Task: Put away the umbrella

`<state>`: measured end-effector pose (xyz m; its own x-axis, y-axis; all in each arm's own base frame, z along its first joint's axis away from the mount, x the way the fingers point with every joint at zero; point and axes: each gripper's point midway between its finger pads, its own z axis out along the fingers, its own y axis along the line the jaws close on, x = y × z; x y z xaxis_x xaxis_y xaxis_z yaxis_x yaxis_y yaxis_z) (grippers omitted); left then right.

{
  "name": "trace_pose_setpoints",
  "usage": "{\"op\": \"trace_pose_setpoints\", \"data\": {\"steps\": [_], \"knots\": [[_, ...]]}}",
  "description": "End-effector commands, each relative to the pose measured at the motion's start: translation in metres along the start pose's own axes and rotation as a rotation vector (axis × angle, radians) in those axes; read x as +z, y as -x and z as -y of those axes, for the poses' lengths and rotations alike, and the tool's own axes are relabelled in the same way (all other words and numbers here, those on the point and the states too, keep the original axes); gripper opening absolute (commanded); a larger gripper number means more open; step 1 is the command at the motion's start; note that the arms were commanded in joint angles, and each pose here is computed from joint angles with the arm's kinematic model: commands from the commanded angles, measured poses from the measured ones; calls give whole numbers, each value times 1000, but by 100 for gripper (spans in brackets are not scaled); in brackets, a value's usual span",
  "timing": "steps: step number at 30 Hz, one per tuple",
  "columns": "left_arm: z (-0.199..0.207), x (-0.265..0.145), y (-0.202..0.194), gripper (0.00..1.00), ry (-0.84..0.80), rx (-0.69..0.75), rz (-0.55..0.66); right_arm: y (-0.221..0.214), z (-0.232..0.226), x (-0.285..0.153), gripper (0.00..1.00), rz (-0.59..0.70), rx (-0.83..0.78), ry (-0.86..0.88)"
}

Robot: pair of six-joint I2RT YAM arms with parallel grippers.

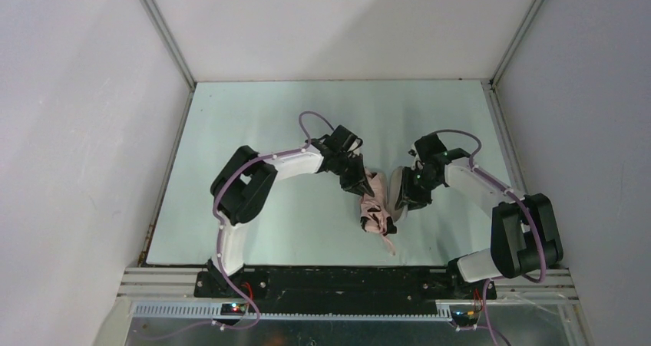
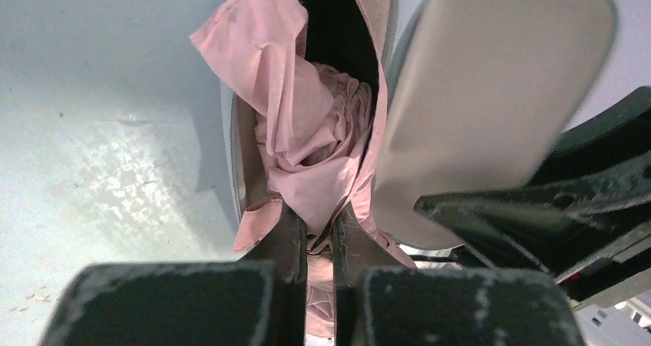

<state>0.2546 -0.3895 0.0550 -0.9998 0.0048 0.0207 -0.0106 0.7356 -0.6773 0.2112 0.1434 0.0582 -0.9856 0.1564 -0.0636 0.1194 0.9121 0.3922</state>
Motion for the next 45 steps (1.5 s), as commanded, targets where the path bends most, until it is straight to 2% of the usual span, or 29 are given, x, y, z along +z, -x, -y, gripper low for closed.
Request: {"op": "trace_pose_setpoints", "data": {"steps": [1,2,3,5,7,9,10,12,15,17,20,24,28,29,33,39,43,45], "knots": [[14,3,16,0,-49,-13,71,1,-22,-15,45,4,-37,89],[11,6,15,0,-45,-17,71,1,-27,-18,53,8,-43,110],[9,8,14,0,-43,-18,70,0,-32,-21,68,3,-43,143],[6,11,15,1,-39,-19,74,0,-43,-29,78,-1,-40,212],[4,14,16,7,-34,-9,73,2,-52,-38,80,1,-31,289],[4,15,16,18,-38,5,71,6,-59,-49,81,18,-36,357],[5,14,15,28,-42,15,71,8,-61,-55,81,32,-46,388],[9,11,15,38,-57,29,77,12,-61,-62,81,56,-55,418],[22,-2,10,46,-116,60,80,15,-60,-68,80,74,-56,448],[27,-9,6,49,-147,62,80,18,-56,-68,76,76,-38,475],[30,-18,0,54,-202,56,82,25,-46,-67,59,92,22,530],[35,-30,-8,57,-258,65,91,32,-29,-61,42,119,125,583],[36,-36,-12,62,-278,80,99,35,-9,-54,32,136,204,528],[36,-36,-13,64,-283,81,100,39,-3,-56,33,156,228,526],[31,-31,-11,64,-277,66,100,50,15,-68,45,244,265,539],[14,-21,-8,55,-223,35,94,58,52,-73,46,328,342,445],[5,-23,-2,53,-195,23,116,51,82,-58,43,309,441,283],[4,-22,0,51,-182,28,116,49,84,-48,43,290,450,279]]}}
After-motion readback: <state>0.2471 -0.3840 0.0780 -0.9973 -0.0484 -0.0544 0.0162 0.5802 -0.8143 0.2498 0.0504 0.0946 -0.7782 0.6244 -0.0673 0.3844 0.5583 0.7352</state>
